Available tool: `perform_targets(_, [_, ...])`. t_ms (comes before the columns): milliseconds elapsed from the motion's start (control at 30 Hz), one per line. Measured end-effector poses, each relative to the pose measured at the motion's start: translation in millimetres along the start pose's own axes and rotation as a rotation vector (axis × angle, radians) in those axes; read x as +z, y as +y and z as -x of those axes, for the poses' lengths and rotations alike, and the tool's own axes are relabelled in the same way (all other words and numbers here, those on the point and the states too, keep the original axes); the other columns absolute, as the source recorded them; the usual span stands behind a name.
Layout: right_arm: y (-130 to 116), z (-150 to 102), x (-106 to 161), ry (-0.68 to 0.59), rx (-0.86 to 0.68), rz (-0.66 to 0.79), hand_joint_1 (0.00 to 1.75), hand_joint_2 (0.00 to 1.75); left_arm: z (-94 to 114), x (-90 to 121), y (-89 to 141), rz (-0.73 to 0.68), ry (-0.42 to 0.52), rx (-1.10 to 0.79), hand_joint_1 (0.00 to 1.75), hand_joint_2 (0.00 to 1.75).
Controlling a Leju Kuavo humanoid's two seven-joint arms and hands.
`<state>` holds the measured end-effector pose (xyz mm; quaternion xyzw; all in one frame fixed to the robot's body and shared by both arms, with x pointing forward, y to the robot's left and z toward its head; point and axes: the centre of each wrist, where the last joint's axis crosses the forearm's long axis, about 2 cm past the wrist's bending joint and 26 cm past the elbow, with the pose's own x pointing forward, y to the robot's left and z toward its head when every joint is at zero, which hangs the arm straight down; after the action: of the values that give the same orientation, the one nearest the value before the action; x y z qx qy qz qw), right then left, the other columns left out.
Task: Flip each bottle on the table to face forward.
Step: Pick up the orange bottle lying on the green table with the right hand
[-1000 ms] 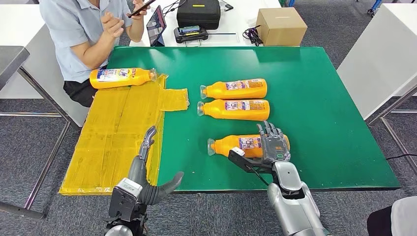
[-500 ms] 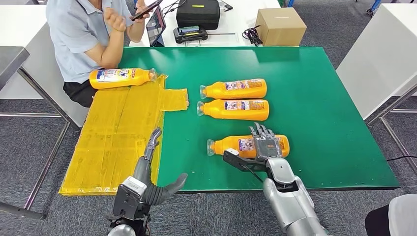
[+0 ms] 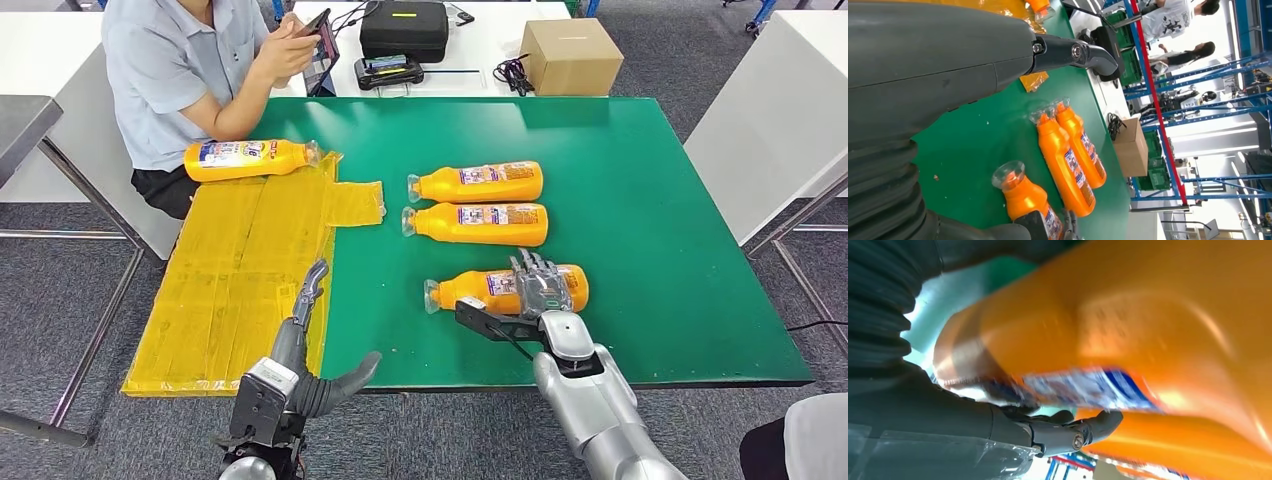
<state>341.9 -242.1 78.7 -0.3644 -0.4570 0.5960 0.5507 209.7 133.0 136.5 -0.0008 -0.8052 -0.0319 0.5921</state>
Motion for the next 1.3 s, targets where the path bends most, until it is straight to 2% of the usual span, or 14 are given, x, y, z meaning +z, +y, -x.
perform_targets(500, [6,46,-6,-0.005,-0.110,-0.115,1.75,1.75,2,-1,-5,0.025,-0.012,0.019,0.00,1.75])
perform_targets(767, [10,73,1,-0.186,-0.434,-0.062,1.75,1.75,6,-5,-8,-0.003,-0.062,0.057,0.00,1.75])
perform_targets(867, [11,68,7,-0.224,-0.509,-0.013,1.75,1.75,7,-5,-8,-0.032,-0.045,0.094,0.00,1.75])
perform_targets(1000, [13,48,18,-0.316,-0.586,0.057,1.75,1.75,12,-3,-9,-0.053,0.040,0.218,0.00,1.75])
perform_targets(1133, [12,20,29,-0.397,-0.621,0.120,1.75,1.75,20,0,-11,-0.076,0.119,0.307,0.00,1.75])
perform_targets(1300, [11,-4,41,-0.457,-0.640,0.167,1.75,1.75,28,4,-13,-0.089,0.161,0.319,0.00,1.75])
